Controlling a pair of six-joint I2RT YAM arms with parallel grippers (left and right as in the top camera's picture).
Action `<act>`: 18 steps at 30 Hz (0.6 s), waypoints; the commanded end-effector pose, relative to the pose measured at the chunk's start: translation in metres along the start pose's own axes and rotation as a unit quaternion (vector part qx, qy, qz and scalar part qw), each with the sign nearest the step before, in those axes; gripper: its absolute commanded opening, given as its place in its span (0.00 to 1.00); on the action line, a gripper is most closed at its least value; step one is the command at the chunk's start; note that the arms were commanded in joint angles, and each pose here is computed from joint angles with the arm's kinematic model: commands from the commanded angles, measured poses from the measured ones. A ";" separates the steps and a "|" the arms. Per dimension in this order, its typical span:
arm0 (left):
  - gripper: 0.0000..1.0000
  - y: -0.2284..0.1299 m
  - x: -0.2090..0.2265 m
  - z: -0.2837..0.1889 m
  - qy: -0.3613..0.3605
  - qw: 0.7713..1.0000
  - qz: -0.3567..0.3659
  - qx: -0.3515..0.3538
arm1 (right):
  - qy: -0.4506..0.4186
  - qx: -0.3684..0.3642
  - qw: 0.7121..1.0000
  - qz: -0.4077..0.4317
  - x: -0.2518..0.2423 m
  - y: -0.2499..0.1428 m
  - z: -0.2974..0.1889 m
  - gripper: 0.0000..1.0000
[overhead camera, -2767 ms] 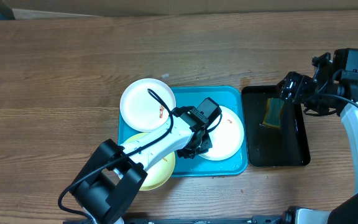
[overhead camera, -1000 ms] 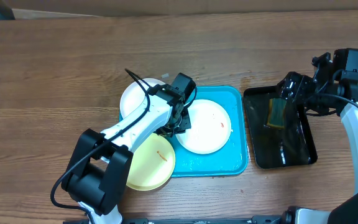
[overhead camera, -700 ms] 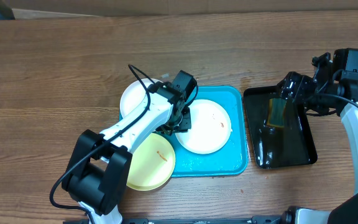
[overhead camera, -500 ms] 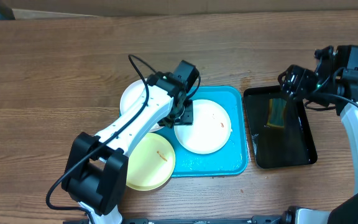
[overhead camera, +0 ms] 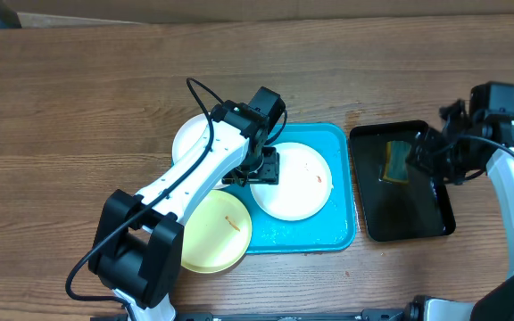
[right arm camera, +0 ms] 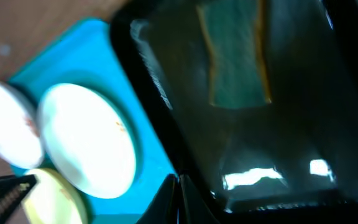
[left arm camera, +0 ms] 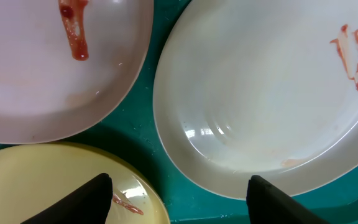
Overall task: Clean dirty plates on tray and stack at the side
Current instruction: 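Grasp the rim of the right white plate with the left gripper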
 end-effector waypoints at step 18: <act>0.75 -0.002 -0.001 0.001 -0.005 1.000 0.012 0.004 | -0.077 0.108 0.991 -0.011 0.023 -0.086 0.104 0.04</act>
Point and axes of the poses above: each gripper's point midway between its finger pads, its own z axis out along the fingers, its own x axis along the line the jaws close on, y = z × x, the point moved 7 cm from there along -z, back along the fingers, and after that the axes turned 15 degrees about -z, right-handed, at the moved point
